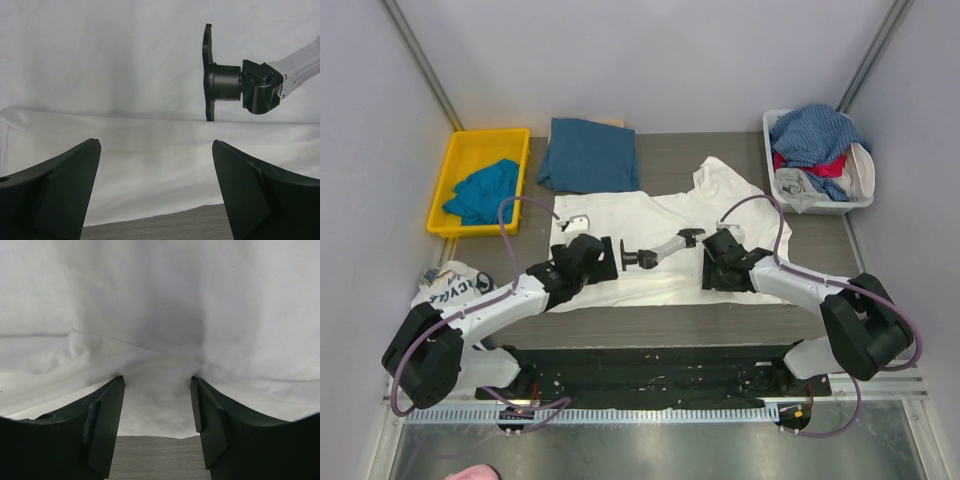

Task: Fold and stack the t-shirts
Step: Fold the tshirt

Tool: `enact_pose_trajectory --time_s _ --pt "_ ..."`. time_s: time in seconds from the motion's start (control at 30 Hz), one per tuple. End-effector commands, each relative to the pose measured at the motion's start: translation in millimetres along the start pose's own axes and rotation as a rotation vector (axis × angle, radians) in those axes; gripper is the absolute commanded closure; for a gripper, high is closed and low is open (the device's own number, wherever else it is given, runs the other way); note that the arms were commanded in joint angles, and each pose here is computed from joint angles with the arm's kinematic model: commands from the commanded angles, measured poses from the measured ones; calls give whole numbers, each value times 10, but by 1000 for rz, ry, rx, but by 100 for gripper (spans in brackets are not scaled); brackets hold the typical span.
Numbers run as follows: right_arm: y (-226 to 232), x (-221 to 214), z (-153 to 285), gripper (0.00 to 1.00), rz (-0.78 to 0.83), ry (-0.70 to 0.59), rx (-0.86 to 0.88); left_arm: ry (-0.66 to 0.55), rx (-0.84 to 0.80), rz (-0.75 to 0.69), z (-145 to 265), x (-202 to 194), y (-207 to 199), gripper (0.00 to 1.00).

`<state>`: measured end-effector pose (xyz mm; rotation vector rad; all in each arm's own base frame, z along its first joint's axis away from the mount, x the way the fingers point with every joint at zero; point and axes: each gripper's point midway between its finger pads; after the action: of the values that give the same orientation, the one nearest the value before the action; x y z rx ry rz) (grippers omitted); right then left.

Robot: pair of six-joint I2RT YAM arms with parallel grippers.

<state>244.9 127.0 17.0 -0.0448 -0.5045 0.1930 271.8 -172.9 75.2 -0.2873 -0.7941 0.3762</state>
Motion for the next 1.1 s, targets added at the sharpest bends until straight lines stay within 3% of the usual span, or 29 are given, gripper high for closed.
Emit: enact_pose_trajectory --time_s 0.0,0.5,0.63,0.77,1.07 --pt "88 -309 0 36 -35 73 21 -64 7 -2 110 163 18 0" --pt "93 -544 427 36 -76 90 -16 -100 28 1 197 276 55 0" --pt "38 -262 623 36 -101 -18 -23 -103 31 -1 190 291 49 0" --pt "252 211 789 36 -101 -151 81 -114 30 -9 216 346 18 0" --pt "844 633 521 35 28 -161 134 -196 74 -23 375 599 120 0"
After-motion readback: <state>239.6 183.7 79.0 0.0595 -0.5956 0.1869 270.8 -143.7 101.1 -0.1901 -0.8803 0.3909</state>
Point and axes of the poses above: each gripper's point midway between its finger pads, its own z axis back along the fingers, its own y axis along the line the jaws close on, x = y × z, and after that the axes turned 15 degrees about z, right-handed
